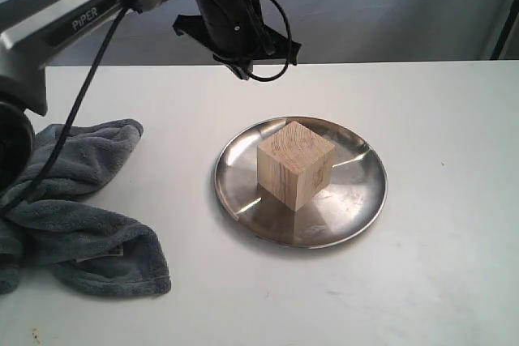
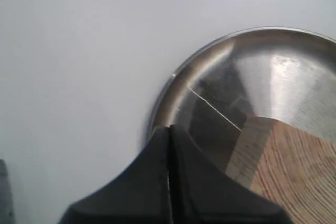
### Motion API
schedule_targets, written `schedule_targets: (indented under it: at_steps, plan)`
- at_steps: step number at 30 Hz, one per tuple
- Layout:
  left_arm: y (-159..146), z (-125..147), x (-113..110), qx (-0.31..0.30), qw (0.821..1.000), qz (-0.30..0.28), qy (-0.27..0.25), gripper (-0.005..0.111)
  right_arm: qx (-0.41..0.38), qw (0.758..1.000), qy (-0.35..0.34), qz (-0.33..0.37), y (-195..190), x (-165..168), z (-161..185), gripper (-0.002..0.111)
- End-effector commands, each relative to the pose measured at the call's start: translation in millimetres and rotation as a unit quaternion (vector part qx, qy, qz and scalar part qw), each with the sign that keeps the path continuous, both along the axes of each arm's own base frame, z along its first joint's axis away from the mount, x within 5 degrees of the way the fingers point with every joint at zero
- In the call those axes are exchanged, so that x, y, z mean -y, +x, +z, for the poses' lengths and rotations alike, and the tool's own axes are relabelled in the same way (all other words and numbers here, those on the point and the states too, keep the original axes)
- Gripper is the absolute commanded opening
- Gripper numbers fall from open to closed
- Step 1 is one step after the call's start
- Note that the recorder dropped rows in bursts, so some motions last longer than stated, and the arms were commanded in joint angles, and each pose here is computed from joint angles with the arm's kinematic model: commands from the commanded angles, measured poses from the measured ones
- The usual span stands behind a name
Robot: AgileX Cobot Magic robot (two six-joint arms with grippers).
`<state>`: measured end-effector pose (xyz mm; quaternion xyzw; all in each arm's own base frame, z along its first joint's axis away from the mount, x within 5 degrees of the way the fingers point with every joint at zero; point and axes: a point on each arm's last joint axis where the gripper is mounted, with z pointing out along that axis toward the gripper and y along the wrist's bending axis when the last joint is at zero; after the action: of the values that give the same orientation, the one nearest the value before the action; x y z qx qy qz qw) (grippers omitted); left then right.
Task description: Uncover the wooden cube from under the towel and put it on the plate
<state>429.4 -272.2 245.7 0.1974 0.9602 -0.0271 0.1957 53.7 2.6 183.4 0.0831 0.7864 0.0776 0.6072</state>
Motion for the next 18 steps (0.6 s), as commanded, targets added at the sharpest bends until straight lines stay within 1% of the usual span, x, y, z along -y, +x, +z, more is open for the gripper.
schedule_targets:
  at_steps: [1, 3, 6, 14, 18]
  plan:
    - [11.2, 16.2, -25.1, 0.021, 0.999, 0.03, 0.001, 0.0, 0.001, 1.0, -0.007, -0.002, -0.1, 0.6, -0.8, 0.0]
    - [17.1, 21.5, -39.2, 0.025, 0.999, 0.045, -0.002, 0.0, 0.001, 1.0, -0.007, -0.002, -0.1, 0.6, -0.8, 0.0]
    - [20.7, 28.4, -50.8, 0.031, 0.998, 0.057, -0.005, 0.0, 0.001, 1.0, -0.007, -0.002, -0.1, 0.6, -0.8, 0.0]
    - [26.8, 46.1, -78.4, 0.047, 0.995, 0.084, -0.012, 0.0, 0.001, 1.0, -0.007, -0.002, -0.1, 0.6, -0.8, 0.0]
    - [27.5, 53.6, -86.9, 0.053, 0.994, 0.092, -0.017, 0.0, 0.001, 1.0, -0.007, -0.002, -0.1, 0.6, -0.8, 0.0]
